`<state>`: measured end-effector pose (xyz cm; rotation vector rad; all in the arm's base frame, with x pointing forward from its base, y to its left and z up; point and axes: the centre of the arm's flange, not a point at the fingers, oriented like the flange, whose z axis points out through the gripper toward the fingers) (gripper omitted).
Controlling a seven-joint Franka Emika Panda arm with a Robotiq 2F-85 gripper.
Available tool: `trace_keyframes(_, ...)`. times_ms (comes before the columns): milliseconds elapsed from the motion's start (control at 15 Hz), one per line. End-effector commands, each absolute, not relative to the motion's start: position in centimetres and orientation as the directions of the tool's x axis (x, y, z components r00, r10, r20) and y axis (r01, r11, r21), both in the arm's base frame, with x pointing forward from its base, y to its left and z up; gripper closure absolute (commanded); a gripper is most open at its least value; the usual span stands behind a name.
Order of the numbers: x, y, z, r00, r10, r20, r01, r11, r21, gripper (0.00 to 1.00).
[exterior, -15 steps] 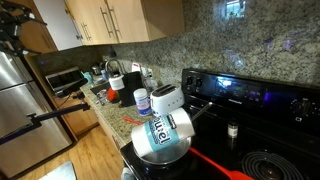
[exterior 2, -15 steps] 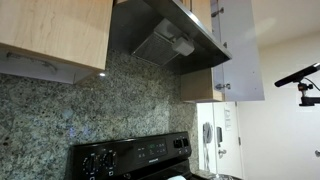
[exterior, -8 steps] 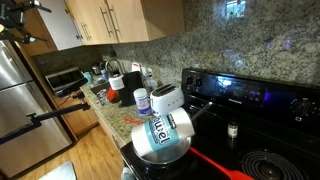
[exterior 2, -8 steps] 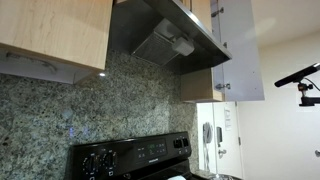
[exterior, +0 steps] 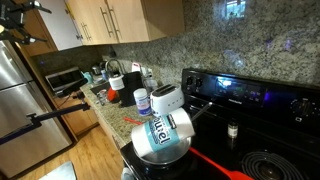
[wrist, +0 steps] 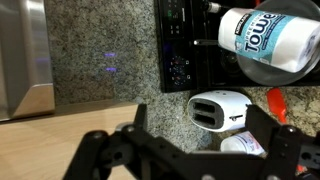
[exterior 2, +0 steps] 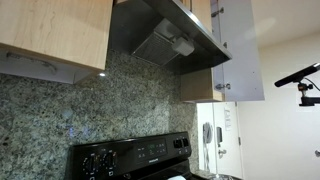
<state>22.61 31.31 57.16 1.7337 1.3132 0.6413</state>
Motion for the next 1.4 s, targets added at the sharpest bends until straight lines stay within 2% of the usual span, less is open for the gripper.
trace_keyframes(0,22.6,31.3,57.2,0.318,0.944,-0.089,0.510,-0.091,0.855,0.00)
trace_keyframes(333,22.5,32.2,57.9,0.308,0.947,-0.094,0.504,-0.079,0.860,0.00)
trace_keyframes(600,22.4,35.9,61.7,0.165,0.978,-0.131,0.476,0.037,0.878,0.00)
trace_keyframes(867,22.2,38.7,64.6,0.000,0.997,-0.083,0.366,0.077,0.927,0.00)
trace_keyframes(1333,23.1,39.3,69.4,-0.174,0.985,-0.004,0.158,0.032,0.987,0.00)
